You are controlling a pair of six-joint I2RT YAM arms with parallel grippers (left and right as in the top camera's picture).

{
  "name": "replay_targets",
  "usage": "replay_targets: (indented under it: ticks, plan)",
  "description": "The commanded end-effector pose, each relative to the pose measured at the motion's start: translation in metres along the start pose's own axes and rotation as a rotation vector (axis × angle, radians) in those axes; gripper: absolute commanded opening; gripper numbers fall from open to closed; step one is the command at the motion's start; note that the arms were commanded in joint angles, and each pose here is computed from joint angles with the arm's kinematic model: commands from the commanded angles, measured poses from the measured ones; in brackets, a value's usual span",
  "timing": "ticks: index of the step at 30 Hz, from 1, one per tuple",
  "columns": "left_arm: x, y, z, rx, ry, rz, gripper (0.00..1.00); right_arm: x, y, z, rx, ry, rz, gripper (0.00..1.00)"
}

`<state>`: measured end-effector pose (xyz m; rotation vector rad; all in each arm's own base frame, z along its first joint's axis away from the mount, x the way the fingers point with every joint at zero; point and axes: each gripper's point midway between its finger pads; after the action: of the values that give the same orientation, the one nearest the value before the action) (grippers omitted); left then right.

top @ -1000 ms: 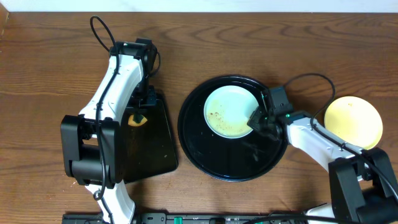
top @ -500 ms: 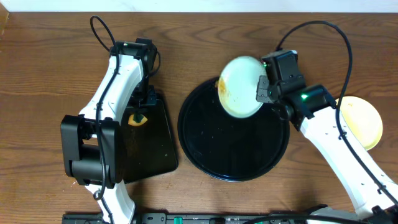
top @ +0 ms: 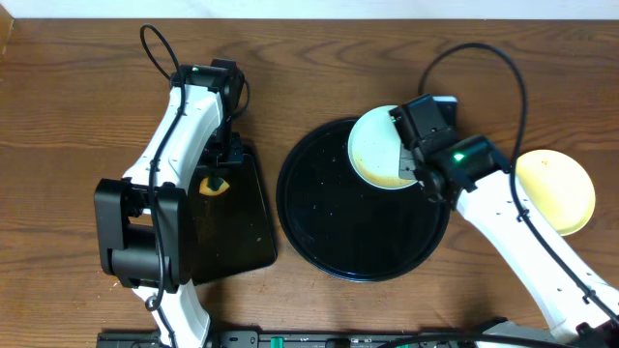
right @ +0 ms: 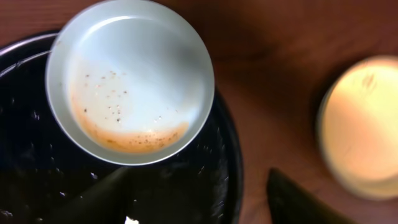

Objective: Clean dirty plates on tray and stack at the side
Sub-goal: 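Lift the pale green plate and carry it right toward the yellow plate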

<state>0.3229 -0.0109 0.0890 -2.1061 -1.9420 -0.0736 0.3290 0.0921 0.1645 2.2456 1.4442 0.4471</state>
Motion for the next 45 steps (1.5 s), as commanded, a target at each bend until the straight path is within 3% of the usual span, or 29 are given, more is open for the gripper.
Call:
replay_targets:
  ticks: [1, 7, 16, 24, 34, 40, 45]
  plan:
    - [0.003, -0.002, -0.001, 0.0, 0.011, 0.012, 0.08, -0.021, -0.022, 0.025, 0.129, -0.032, 0.294, 0.75]
    - [0.003, -0.001, -0.001, -0.004, 0.011, 0.012, 0.08, -0.026, -0.057, 0.066, 0.315, 0.05, 0.42, 0.68]
    - [0.003, 0.0, -0.001, -0.006, 0.011, 0.011, 0.08, 0.003, -0.063, 0.101, 0.309, 0.301, 0.616, 0.69]
    - [0.003, 0.0, -0.001, -0.006, 0.011, 0.011, 0.08, -0.014, -0.073, 0.113, 0.289, 0.215, 0.775, 0.73]
    - [0.003, -0.001, -0.001, -0.005, 0.011, 0.015, 0.08, -0.038, -0.063, 0.123, 0.192, 0.138, 0.806, 0.73]
    - [0.003, -0.001, -0.001, -0.002, 0.011, 0.016, 0.08, -0.031, -0.051, 0.129, 0.143, 0.178, 0.741, 0.58]
    - [0.003, -0.001, -0.001, -0.002, 0.011, 0.016, 0.08, -0.029, -0.053, 0.138, 0.144, 0.176, 0.736, 0.62]
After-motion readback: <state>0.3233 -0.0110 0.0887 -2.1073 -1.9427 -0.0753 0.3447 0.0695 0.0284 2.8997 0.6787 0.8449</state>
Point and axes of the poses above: each gripper's point midway between its finger pads, its own z axis out along the fingers, its own x axis along the line the jaws close on, y = z × x, and after that the axes turned 15 degrees about z, right-handed
